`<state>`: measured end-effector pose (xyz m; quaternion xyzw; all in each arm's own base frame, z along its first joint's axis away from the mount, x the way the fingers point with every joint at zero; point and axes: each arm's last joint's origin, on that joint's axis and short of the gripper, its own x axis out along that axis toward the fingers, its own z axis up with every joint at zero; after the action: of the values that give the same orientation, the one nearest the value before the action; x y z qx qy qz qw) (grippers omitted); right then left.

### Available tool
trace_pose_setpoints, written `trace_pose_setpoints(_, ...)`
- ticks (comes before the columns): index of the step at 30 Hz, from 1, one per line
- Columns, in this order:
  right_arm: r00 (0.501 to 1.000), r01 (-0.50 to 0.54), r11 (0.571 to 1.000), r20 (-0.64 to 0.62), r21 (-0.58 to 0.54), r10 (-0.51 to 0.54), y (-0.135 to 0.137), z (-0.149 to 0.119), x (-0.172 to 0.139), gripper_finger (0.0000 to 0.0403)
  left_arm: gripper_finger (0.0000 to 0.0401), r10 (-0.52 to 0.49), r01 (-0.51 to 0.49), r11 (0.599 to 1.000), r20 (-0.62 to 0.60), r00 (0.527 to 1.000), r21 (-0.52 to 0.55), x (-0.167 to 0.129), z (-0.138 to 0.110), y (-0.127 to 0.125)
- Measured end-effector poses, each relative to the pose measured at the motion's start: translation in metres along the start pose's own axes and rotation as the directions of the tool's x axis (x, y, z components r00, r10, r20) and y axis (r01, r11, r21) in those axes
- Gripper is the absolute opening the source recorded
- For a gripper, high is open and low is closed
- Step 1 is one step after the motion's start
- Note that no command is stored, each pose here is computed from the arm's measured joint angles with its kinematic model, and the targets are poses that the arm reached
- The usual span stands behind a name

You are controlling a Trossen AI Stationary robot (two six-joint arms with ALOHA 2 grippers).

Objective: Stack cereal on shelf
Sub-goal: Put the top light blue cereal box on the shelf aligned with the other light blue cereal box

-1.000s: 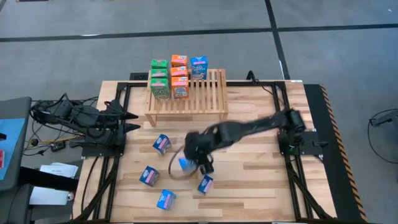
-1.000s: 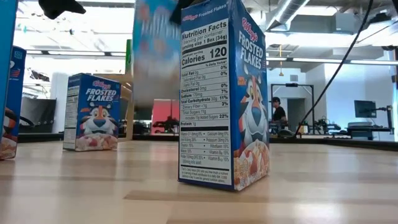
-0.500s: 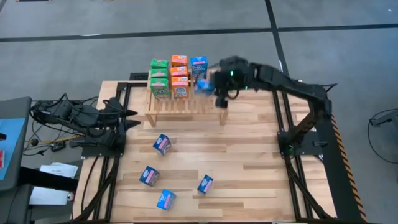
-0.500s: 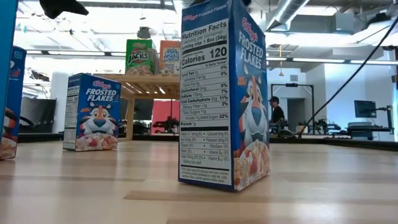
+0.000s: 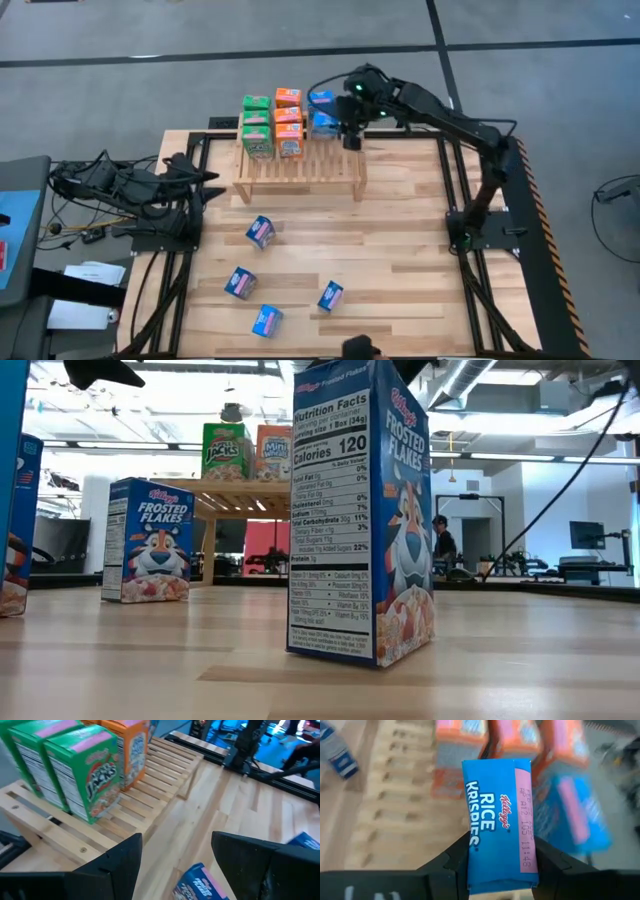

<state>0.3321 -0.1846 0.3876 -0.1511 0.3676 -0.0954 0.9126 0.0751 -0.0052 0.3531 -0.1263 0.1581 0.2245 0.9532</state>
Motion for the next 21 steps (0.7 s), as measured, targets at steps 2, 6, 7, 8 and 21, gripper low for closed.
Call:
trace_pose_setpoints(2,1.000,0.006,1.000,0.009,-0.030,-0.006,-0.005,0.005,0.009,0.0169,0.0228,0.019,-0.019,1.000,0.011,1.000,0.000,0.000,0.000,0.001)
trace_pose_setpoints(6,1.000,-0.013,0.998,-0.028,-0.057,0.011,-0.015,0.007,0.023,0.0169,0.0228,0.048,-0.048,0.999,0.026,0.999,-0.001,0.000,0.001,0.001)
trace_pose_setpoints(7,0.999,-0.031,0.998,-0.041,-0.056,0.029,-0.016,0.007,0.026,0.0168,0.0228,0.052,-0.052,0.999,0.028,0.998,-0.001,0.000,0.001,0.002)
trace_pose_setpoints(8,0.998,-0.044,0.998,-0.046,-0.053,0.042,-0.018,0.006,0.029,0.0168,0.0228,0.054,-0.054,0.999,0.030,0.998,-0.001,0.000,0.001,0.002)
trace_pose_setpoints(21,0.990,-0.124,0.992,-0.070,-0.034,0.122,-0.022,0.005,0.036,0.0178,0.0228,0.082,-0.083,0.997,0.040,0.996,0.012,0.000,0.001,0.003)
